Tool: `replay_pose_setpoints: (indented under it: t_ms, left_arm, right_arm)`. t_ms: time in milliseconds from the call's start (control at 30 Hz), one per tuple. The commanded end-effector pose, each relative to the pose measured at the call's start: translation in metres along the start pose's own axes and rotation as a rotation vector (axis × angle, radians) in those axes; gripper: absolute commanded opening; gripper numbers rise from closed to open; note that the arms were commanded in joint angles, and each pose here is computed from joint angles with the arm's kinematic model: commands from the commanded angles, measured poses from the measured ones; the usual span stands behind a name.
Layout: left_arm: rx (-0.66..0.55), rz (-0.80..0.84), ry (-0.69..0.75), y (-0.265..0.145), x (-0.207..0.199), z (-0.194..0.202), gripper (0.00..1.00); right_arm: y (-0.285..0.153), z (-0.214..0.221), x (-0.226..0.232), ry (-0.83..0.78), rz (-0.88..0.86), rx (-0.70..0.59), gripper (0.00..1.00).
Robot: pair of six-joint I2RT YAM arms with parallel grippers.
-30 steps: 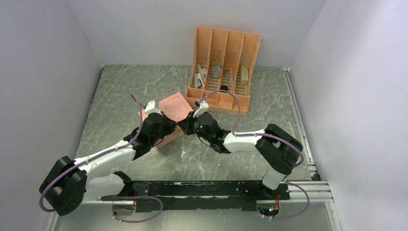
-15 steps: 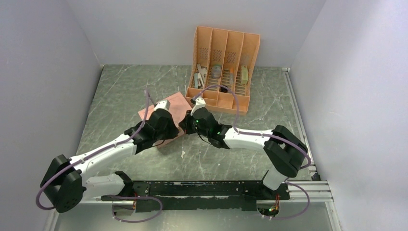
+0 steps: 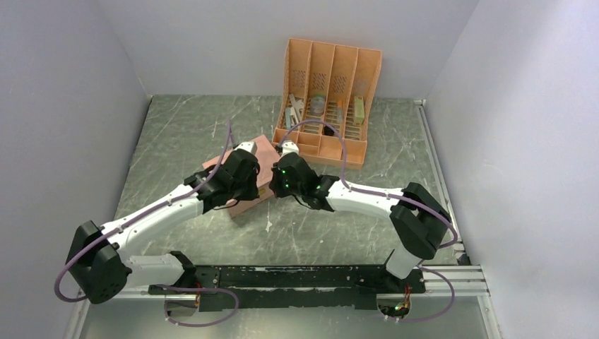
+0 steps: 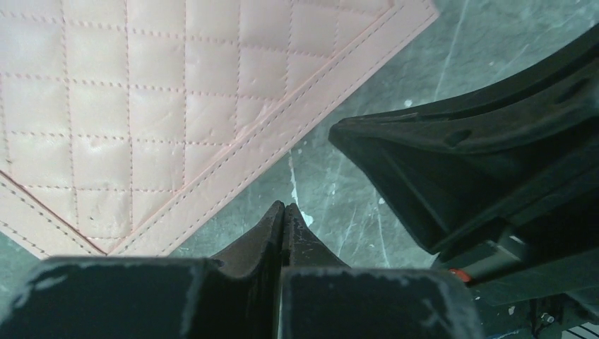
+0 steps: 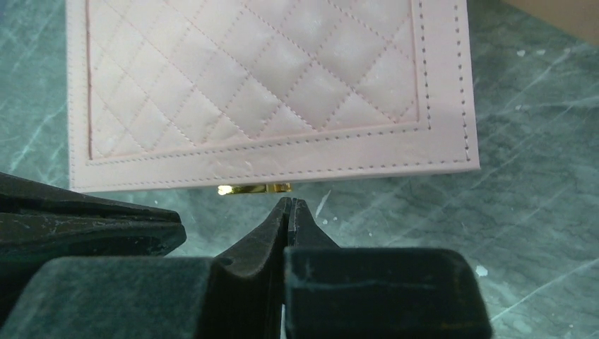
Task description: Organize the mixed jewelry
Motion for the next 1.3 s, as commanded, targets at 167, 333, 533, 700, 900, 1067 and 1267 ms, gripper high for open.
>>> replay_pose_setpoints:
  t_ms: [167, 333, 533, 700, 900, 1067, 1267]
  left_arm:
    - [-0.09, 0.019, 0.073, -0.023, -0.011, -0.046, 0.05]
    - [-0.119, 0.014, 0.089, -0.023, -0.007, -0.068, 0.25]
    - [-0.138, -0.001, 0.073, -0.021, 0.011, -0.097, 0.64]
    - [-0.155, -0.033, 0.027, -0.018, 0.042, -0.118, 0.88]
    - [-0.171, -0.052, -0.022, -0.019, 0.068, -0.125, 0.97]
    - [-0.199, -0.048, -0.02, -0.03, 0.074, -0.118, 0.97]
    - [-0.277, 0.047, 0.008, -0.056, 0.064, -0.106, 0.94]
  right_arm:
    - [-0.022, -0.043, 0.009, -0.027, 0.004, -0.091, 0.0]
    - [-0.032, -0.061, -0.003, -0.031, 0.052, -0.147, 0.25]
    - [-0.04, -0.08, -0.043, -0.007, 0.151, -0.179, 0.47]
    - [-0.062, -0.096, -0.086, 0.043, 0.225, -0.225, 0.78]
    - [-0.104, -0.1, -0.127, 0.117, 0.329, -0.298, 1.0]
    - [-0.141, -0.089, -0.131, 0.147, 0.333, -0.352, 1.0]
    - [-0.192, -0.077, -0.141, 0.217, 0.38, -0.444, 1.0]
Point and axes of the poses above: each gripper's point midway between its finger pads, its own y axis out along the fingers, its own x axis along the line the jaws close on, z = x × y, the point moved 2 cm from there along -y, back along the fingers, and after that the axes turned 5 degrees about y, right-handed, at the moved point
